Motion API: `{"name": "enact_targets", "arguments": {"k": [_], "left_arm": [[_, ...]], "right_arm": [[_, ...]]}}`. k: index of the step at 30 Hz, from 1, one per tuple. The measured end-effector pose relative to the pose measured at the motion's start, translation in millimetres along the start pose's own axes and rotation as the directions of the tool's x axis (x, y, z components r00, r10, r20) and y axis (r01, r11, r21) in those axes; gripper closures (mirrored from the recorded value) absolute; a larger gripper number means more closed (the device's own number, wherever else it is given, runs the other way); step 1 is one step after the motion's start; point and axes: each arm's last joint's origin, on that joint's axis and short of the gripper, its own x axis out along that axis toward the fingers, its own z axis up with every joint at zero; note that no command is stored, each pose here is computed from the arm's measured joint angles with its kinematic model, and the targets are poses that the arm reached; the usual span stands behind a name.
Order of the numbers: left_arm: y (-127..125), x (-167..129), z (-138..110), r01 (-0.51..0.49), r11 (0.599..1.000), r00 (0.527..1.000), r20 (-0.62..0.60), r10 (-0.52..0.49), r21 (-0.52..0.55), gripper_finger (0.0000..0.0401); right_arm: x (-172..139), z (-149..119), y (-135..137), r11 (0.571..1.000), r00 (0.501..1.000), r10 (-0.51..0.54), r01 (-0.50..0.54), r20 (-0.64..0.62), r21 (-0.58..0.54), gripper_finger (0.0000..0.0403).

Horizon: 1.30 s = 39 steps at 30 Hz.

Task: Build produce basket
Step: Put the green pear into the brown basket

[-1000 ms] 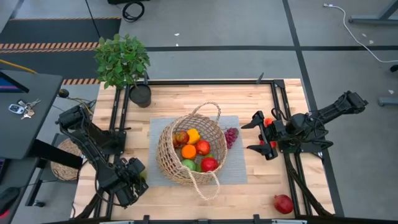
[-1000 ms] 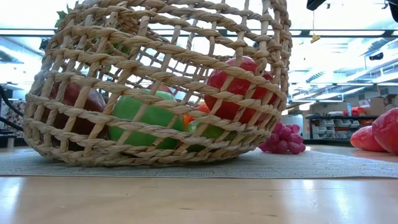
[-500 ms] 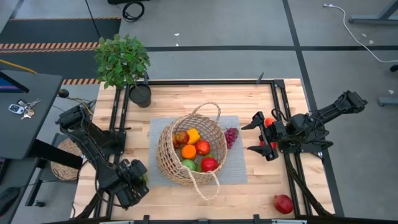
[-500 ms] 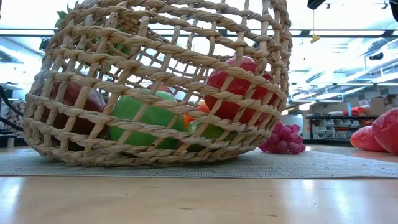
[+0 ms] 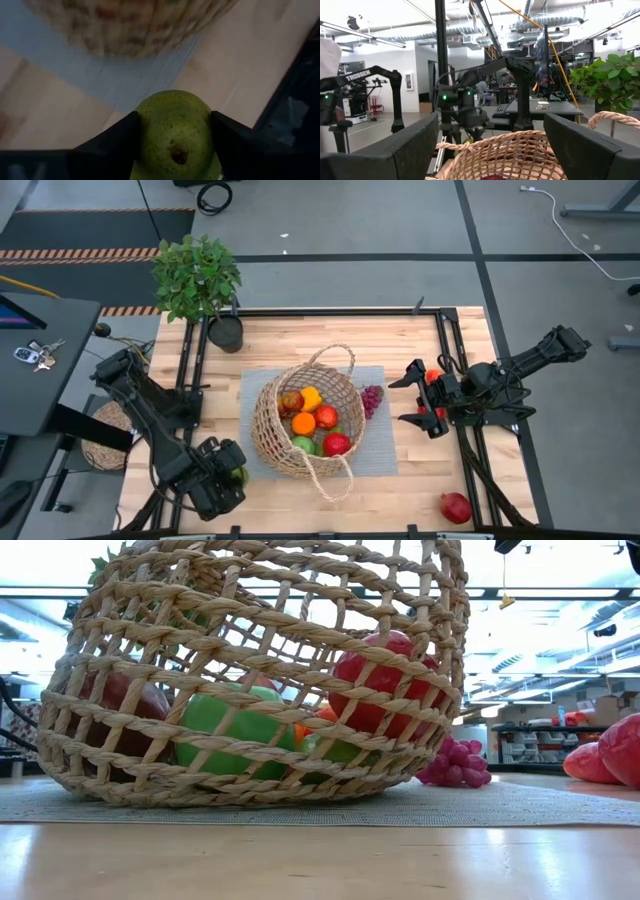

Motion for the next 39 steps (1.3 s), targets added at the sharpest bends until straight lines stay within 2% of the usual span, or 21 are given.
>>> {"name": "enact_targets", "arguments": {"k": [7,18,23,33,39], "left_arm": [[-9.1,-37.4,41.7,0.025,0.998,0.997,0.075,-0.029,0.055,0.0170],[-13.2,-86.0,100.1,0.133,0.982,0.972,0.175,-0.155,0.134,0.0170],[-10.4,-103.6,119.9,0.125,0.973,0.949,0.263,-0.174,0.193,0.0170],[-0.5,-106.3,150.2,0.068,0.974,0.924,0.354,-0.143,0.218,0.0169],[1.4,-105.6,166.3,0.077,0.972,0.900,0.404,-0.163,0.221,0.0168]], "right_arm": [[0.2,-0.4,0.1,1.000,1.000,0.003,-0.003,-0.002,0.002,0.0039],[0.2,-1.6,1.2,1.000,1.000,0.010,-0.010,-0.014,0.023,0.0039],[0.2,-1.6,1.2,1.000,1.000,0.011,-0.011,-0.014,0.023,0.0039],[0.6,-4.1,1.3,1.000,0.999,0.011,-0.010,-0.035,0.025,0.0039],[0.6,-4.0,1.3,1.000,0.999,0.011,-0.010,-0.035,0.027,0.0039]]}}
